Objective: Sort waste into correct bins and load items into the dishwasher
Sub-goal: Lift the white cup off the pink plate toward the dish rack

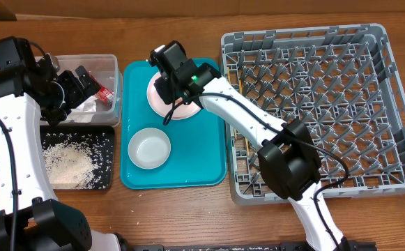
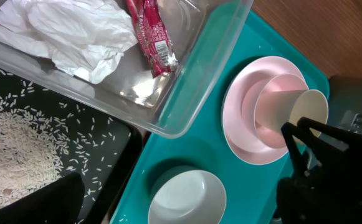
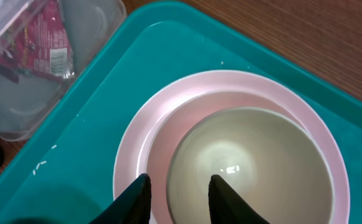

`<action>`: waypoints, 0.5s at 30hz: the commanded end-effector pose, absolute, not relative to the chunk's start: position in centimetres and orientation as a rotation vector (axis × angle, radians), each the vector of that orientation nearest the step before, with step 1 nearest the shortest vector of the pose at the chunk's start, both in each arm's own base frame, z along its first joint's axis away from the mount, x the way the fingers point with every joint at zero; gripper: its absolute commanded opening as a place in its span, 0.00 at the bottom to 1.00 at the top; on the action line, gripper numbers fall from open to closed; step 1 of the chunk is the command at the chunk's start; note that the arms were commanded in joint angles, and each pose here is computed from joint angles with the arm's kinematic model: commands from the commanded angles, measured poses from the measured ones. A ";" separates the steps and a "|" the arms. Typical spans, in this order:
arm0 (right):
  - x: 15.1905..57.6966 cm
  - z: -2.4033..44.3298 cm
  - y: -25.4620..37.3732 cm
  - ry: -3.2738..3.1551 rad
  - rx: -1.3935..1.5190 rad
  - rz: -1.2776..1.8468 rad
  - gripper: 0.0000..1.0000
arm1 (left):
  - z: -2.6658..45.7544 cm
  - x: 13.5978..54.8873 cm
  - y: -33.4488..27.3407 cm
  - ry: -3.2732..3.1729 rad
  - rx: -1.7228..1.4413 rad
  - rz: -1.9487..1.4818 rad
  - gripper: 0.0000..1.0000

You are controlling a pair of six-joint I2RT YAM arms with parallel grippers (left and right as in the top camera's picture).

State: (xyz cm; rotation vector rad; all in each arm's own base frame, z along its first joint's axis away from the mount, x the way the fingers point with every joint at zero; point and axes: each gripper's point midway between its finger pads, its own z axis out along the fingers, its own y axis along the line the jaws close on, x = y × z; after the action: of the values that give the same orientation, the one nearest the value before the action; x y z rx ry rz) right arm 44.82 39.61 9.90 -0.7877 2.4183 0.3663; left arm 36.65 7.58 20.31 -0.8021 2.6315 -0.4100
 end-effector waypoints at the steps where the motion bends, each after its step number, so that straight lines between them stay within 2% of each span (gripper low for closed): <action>1: 44.4 9.1 39.3 2.428 -0.812 0.341 0.32 | 21.7 36.7 7.6 2.605 -0.753 -0.393 1.00; 6: 44.5 9.0 39.1 2.421 -0.829 0.318 0.21 | 21.7 36.7 7.6 2.605 -0.753 -0.393 1.00; 15: 44.4 8.7 38.6 2.440 -0.828 0.292 0.11 | 21.7 36.7 7.6 2.605 -0.754 -0.393 1.00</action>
State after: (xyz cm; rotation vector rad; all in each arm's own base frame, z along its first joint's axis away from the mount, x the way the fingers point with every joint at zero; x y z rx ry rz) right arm 44.40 38.79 8.78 -0.8237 2.4419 0.3139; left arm 36.65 7.58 20.31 -0.8021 2.6315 -0.4100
